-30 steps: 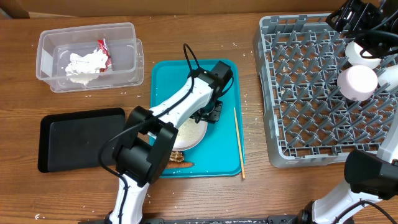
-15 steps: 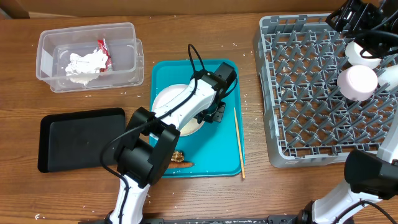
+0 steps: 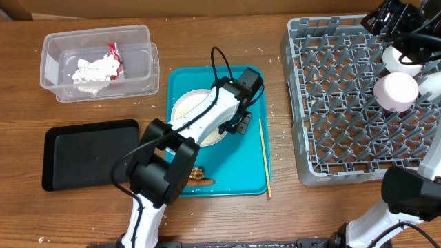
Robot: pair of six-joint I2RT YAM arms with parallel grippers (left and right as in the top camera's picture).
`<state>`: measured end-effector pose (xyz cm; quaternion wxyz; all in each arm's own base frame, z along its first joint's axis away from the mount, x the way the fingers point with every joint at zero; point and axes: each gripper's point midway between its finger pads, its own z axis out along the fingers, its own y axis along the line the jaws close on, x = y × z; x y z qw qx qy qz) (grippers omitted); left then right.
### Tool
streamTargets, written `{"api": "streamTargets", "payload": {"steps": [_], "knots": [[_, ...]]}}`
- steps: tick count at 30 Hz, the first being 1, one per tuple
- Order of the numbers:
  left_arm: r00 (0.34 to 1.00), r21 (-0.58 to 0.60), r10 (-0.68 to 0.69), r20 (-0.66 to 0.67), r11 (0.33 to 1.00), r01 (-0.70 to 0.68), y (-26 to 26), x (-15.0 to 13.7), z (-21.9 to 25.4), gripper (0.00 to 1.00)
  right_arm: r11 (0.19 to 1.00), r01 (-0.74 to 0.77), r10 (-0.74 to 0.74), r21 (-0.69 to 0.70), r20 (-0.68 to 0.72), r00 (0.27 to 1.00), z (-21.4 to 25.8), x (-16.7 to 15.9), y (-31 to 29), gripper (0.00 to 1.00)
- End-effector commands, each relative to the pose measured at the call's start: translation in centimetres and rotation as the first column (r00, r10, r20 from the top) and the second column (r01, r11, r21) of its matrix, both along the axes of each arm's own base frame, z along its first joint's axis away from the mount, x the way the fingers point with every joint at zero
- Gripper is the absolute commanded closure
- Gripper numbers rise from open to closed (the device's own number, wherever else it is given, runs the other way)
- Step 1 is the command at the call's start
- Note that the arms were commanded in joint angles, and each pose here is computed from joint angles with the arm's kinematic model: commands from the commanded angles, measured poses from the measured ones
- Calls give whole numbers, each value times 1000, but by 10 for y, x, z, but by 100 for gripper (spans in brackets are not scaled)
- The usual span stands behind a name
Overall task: Sort waste into correct bins and load items into the dishwasher
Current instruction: 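Grasp the white plate's edge with the left gripper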
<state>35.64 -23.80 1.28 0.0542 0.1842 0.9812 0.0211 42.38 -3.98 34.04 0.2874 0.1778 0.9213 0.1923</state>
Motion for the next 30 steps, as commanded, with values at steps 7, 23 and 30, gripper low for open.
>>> {"api": "streamTargets", "payload": {"steps": [7,23,30], "knots": [[1000,78,1,0,997,-1,12,-2,7,96,1000,4,-3,-7,25,1000,9,-1,0,0],[997,157,77,19,985,-79,26,0,36,96,1000,4,-3,-7,25,1000,9,-1,0,0],[995,172,87,38,981,-93,28,3,43,96,1000,4,-3,-7,25,1000,9,-1,0,0]]}}
